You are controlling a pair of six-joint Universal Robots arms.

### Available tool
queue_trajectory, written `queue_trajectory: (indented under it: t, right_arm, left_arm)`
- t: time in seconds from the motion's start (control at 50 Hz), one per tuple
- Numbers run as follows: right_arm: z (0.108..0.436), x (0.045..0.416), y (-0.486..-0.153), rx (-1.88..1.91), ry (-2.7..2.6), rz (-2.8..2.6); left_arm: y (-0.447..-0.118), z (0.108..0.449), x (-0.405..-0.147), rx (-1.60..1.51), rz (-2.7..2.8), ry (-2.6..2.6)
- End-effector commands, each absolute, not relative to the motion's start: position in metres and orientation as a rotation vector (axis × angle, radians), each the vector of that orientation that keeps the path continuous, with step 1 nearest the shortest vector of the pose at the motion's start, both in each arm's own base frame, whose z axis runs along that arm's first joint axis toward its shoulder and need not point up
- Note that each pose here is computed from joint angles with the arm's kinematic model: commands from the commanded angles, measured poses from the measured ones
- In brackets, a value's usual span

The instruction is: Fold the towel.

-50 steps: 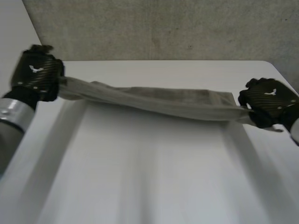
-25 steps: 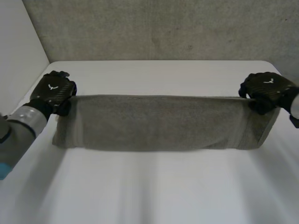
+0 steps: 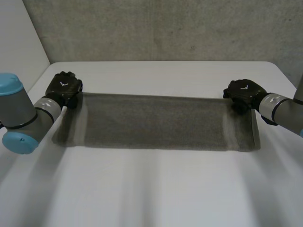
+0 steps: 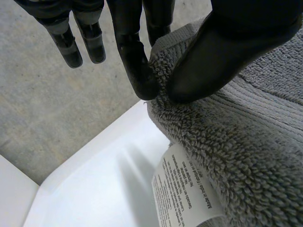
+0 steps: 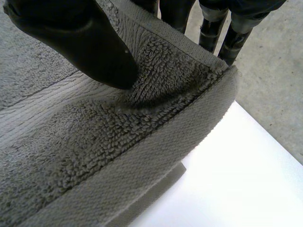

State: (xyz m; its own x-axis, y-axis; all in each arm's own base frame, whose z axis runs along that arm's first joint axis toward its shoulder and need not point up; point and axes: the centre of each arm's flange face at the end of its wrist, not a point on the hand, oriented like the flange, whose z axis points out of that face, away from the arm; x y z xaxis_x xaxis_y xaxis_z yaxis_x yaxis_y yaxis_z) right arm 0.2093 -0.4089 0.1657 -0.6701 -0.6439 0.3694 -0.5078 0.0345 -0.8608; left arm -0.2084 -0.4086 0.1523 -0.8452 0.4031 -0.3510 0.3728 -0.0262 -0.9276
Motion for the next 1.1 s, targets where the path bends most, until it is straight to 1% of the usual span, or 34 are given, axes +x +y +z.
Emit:
queue_trajectory:
  t: [0.02,0.3,0.48,0.84,0.9,0.94,0.96,0.98,1.0,1.02,1.04,1.06,1.08,1.1]
  right_arm:
    - [0.155,0.215,-0.416,-1.226,2.16,-1.721]
    - [0.142,0.217,-0.429,-1.22,2.193,-1.771]
    - [0.139,0.217,-0.436,-1.214,2.182,-1.835]
    - [0.14,0.215,-0.428,-1.196,2.227,-1.823]
    - [0.149,0.214,-0.424,-1.193,2.224,-1.848]
    - [0.166,0.213,-0.416,-1.175,2.211,-1.897]
    - [0.166,0.213,-0.416,-1.175,2.211,-1.897]
    - [0.179,0.211,-0.408,-1.17,2.201,-1.925]
    - [0.18,0.211,-0.408,-1.17,2.201,-1.925]
    - [0.189,0.21,-0.401,-1.162,2.197,-1.939]
    - [0.198,0.209,-0.391,-1.148,2.195,-1.941]
    - [0.199,0.209,-0.391,-1.147,2.195,-1.941]
    - [0.207,0.206,-0.382,-1.122,2.196,-1.941]
    - [0.213,0.204,-0.372,-1.095,2.199,-1.934]
  left_arm:
    - [-0.412,0.14,-0.21,-0.87,2.035,-2.191]
    - [-0.424,0.128,-0.208,-0.845,2.053,-2.239]
    - [-0.422,0.124,-0.211,-0.921,2.07,-2.254]
    - [-0.422,0.123,-0.213,-0.94,2.095,-2.267]
    - [-0.423,0.127,-0.212,-0.938,2.112,-2.273]
    - [-0.423,0.13,-0.211,-0.93,2.124,-2.277]
    - [-0.423,0.135,-0.211,-0.919,2.139,-2.277]
    - [-0.423,0.135,-0.211,-0.919,2.14,-2.277]
    - [-0.423,0.144,-0.21,-0.906,2.164,-2.269]
    - [-0.423,0.144,-0.21,-0.906,2.164,-2.269]
    - [-0.421,0.154,-0.209,-0.892,2.187,-2.255]
    - [-0.417,0.168,-0.209,-0.878,2.204,-2.235]
    - [-0.417,0.168,-0.209,-0.878,2.204,-2.235]
    - [-0.412,0.177,-0.208,-0.863,2.207,-2.229]
